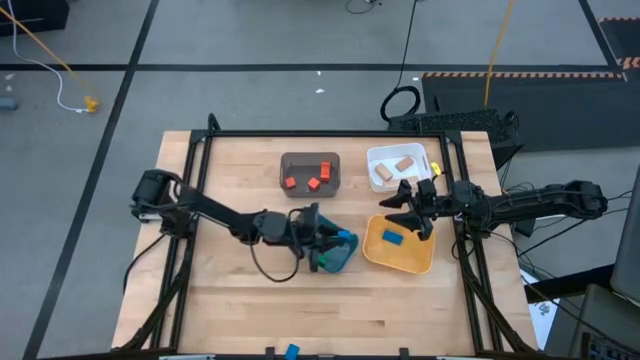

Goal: Sort & place blocks by color
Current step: Put the left blue block into the yellow bin

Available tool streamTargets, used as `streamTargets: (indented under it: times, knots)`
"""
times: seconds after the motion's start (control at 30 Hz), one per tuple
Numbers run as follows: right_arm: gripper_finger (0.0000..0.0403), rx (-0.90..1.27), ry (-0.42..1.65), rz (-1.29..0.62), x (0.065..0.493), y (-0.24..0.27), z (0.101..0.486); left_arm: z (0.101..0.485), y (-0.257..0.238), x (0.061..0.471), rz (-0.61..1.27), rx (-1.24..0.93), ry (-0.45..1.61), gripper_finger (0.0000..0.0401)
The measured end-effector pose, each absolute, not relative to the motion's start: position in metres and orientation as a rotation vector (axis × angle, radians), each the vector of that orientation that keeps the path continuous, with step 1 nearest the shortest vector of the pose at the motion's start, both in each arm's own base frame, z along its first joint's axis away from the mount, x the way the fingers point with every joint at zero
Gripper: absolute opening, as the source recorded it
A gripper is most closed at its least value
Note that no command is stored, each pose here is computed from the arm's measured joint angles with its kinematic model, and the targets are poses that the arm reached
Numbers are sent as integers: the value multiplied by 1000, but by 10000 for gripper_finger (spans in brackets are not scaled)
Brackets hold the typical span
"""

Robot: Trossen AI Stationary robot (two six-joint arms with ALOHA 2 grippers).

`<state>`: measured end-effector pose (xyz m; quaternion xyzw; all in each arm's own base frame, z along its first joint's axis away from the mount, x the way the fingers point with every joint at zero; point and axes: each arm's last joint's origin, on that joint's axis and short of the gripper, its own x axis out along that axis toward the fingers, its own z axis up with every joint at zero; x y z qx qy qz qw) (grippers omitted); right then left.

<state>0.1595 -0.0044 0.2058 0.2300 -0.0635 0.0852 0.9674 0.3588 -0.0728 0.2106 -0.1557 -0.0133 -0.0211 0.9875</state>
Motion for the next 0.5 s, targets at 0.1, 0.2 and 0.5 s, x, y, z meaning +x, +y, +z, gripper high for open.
streamTargets:
  times: [0.1,0.2,0.5]
  knots:
    - [224,475,-143,120,160,-6,206,215,-69,374,-65,-268,-49,90]
    - [224,525,-147,83,160,-7,205,220,-65,385,-54,-240,-69,90]
    - [224,542,-73,134,170,8,194,234,-37,397,16,-267,-105,90]
